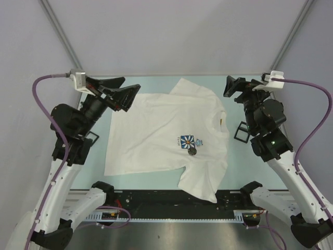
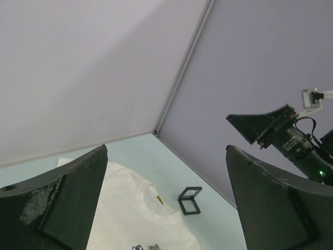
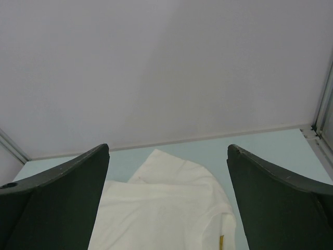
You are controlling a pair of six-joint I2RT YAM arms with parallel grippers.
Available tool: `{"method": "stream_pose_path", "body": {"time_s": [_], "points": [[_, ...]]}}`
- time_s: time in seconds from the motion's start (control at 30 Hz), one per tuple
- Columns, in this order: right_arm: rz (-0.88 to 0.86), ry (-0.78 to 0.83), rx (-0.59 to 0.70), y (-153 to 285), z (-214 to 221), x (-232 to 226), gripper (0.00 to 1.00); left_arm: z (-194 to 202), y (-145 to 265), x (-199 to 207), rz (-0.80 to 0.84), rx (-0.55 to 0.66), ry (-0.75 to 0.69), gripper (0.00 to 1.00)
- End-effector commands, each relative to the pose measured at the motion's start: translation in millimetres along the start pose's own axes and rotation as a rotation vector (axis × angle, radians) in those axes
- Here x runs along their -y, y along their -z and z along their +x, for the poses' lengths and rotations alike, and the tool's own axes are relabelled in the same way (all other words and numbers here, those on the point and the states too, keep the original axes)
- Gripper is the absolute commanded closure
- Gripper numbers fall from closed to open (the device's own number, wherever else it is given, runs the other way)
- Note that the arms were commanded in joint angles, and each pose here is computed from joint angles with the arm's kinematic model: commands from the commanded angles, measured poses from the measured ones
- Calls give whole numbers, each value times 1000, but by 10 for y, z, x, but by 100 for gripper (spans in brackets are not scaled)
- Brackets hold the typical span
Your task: Remove the brooch from the garment
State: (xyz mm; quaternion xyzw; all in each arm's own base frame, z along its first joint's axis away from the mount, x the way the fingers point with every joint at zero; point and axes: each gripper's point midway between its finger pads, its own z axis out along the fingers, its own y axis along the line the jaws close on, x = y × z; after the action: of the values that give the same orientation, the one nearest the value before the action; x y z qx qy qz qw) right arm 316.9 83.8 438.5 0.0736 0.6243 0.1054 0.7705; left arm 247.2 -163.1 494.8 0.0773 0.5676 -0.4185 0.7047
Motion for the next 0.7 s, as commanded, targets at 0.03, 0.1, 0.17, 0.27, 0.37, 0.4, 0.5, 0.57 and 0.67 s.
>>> {"method": "stream_pose_path", "body": {"time_s": [0.03, 0.1, 0.17, 0.27, 0.37, 0.4, 0.5, 0.57, 0.67], "points": [[58, -21, 1, -182, 95, 6, 0, 370, -223, -87, 58, -95, 75, 0], [54, -10, -34, -285, 263, -34, 0, 531, -293, -95, 75, -129, 94, 0], [63, -15, -58, -352, 374, -49, 0, 809, -419, -141, 75, -191, 121, 0], [47, -5, -125, -490, 600, -115, 0, 1266, -616, -190, 78, -296, 149, 0], [38, 17, -202, -579, 854, -147, 0, 1723, -783, -186, 87, -399, 165, 0], [38, 18, -215, -606, 919, -157, 0, 1800, -834, -183, 89, -413, 158, 0], [1, 9, -287, -675, 1198, -210, 0, 2247, -972, -228, 74, -490, 154, 0], [-41, -27, -352, -725, 1433, -263, 0, 2435, -1055, -201, 77, -511, 166, 1], [-68, -142, -478, -747, 1796, -242, 0, 2894, -1206, -234, 72, -569, 193, 1]]}}
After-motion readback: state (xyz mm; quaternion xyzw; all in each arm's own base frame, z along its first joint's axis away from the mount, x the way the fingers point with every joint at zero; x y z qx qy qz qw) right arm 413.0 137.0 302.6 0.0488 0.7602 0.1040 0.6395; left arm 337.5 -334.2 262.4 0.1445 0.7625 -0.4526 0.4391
